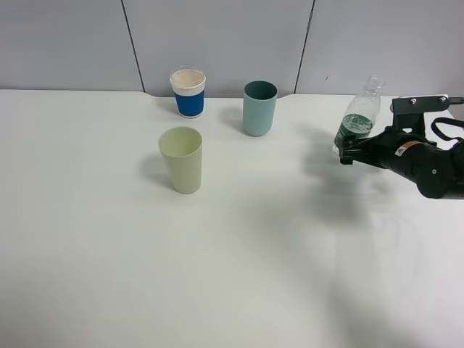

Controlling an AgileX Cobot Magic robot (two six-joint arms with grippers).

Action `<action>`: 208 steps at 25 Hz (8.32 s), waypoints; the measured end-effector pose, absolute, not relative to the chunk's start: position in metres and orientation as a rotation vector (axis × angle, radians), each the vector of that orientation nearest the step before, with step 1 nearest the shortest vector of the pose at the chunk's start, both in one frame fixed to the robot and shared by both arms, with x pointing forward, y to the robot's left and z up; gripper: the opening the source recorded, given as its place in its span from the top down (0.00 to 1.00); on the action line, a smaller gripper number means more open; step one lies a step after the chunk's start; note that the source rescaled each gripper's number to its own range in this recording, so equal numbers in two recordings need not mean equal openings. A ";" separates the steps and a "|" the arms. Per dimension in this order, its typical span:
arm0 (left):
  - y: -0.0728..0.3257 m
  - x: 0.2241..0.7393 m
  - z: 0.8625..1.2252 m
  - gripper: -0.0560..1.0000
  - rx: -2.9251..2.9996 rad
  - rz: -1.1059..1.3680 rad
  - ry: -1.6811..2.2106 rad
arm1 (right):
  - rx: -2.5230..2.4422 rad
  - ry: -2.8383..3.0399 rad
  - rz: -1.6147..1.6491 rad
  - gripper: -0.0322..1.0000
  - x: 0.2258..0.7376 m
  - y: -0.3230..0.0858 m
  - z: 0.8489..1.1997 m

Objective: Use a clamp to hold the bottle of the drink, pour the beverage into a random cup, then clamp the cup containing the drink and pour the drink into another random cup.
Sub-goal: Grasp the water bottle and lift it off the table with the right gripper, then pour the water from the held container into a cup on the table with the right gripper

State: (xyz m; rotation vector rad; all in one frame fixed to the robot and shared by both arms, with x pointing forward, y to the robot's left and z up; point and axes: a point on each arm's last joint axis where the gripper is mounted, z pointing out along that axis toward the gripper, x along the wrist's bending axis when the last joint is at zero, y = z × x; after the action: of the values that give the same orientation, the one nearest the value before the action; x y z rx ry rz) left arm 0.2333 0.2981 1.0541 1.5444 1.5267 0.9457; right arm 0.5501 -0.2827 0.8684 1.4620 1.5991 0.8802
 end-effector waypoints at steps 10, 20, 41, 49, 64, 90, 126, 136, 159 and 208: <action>0.298 0.233 1.054 0.00 1.544 0.946 1.527 | 1.372 1.632 0.929 0.00 0.576 -0.276 0.866; 0.298 0.233 1.054 0.00 1.544 0.946 1.527 | 1.286 1.593 0.964 0.00 0.579 -0.275 0.873; 0.298 0.233 1.054 0.00 1.544 0.946 1.527 | 1.296 1.689 0.985 0.95 0.576 -0.267 0.880; 0.298 0.233 1.054 0.00 1.544 0.946 1.527 | 1.271 1.784 0.972 0.95 0.568 -0.252 0.904; 0.298 0.233 1.054 0.00 1.544 0.946 1.527 | 1.047 1.825 1.173 0.95 0.542 -0.187 0.961; 0.298 0.233 1.054 0.00 1.544 0.946 1.527 | 0.642 2.150 1.003 0.95 0.564 -0.093 1.028; 0.298 0.233 1.054 0.00 1.544 0.946 1.527 | -0.005 2.175 0.521 0.95 0.566 -0.032 0.997; 0.298 0.233 1.054 0.00 1.544 0.946 1.527 | -0.171 2.142 0.435 0.95 0.560 -0.017 0.986; 0.298 0.233 1.054 0.00 1.544 0.946 1.527 | -0.459 2.006 0.196 0.95 0.560 -0.013 0.986; 0.298 0.233 1.054 0.00 1.544 0.946 1.527 | -0.724 1.897 -0.053 0.95 0.563 -0.017 0.988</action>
State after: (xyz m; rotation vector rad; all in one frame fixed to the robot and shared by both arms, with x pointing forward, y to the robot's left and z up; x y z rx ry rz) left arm 0.2333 0.2981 1.0541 1.5444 1.5267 0.9457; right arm 0.5628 -0.0175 0.9879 -0.7236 1.8974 -0.0532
